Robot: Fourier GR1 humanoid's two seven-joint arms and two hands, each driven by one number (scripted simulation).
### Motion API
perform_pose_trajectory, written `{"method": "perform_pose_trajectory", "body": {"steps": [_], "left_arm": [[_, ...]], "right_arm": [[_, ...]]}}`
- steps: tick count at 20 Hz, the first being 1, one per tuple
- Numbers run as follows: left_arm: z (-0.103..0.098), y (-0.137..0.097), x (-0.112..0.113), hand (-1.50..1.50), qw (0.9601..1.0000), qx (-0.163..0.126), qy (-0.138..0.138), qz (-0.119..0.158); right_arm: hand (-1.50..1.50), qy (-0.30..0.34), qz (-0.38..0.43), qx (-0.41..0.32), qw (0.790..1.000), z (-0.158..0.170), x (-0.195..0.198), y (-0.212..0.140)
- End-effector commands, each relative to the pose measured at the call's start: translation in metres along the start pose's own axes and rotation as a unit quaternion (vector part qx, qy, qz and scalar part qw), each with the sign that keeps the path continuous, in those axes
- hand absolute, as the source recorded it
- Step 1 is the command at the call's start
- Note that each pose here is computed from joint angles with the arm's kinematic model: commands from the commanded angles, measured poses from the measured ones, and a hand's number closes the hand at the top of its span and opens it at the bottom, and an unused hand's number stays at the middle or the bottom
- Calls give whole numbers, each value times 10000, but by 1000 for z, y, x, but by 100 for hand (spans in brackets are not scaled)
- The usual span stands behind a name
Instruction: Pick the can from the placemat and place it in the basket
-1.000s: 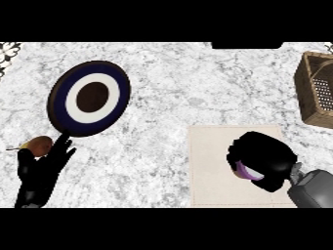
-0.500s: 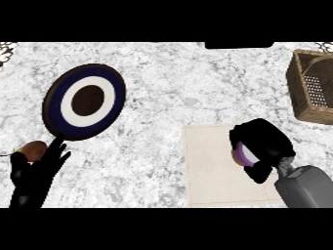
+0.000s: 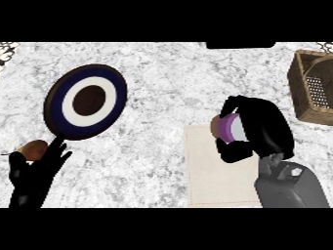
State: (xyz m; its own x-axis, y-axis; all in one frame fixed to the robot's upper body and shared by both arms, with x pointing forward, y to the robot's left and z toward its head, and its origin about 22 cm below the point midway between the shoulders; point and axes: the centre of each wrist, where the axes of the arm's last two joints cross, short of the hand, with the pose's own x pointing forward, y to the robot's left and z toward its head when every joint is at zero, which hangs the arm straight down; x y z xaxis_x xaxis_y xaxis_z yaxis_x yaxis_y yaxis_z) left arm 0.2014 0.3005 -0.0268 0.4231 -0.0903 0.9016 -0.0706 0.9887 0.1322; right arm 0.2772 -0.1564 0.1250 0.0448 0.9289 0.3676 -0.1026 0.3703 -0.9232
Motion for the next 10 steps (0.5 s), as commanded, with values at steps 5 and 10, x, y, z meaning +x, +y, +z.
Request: {"method": "perform_pose_trajectory", "body": {"steps": [5, 10], "left_arm": [[-5, -3, -16, 0, 9982, -47, 598, -13], [2, -14, -28, 0, 9978, -70, 663, -19]], "right_arm": [[150, -191, -2393, -2061, 9486, 43, 41, -94], [150, 351, -2525, -2532, 9332, 53, 57, -160]]}}
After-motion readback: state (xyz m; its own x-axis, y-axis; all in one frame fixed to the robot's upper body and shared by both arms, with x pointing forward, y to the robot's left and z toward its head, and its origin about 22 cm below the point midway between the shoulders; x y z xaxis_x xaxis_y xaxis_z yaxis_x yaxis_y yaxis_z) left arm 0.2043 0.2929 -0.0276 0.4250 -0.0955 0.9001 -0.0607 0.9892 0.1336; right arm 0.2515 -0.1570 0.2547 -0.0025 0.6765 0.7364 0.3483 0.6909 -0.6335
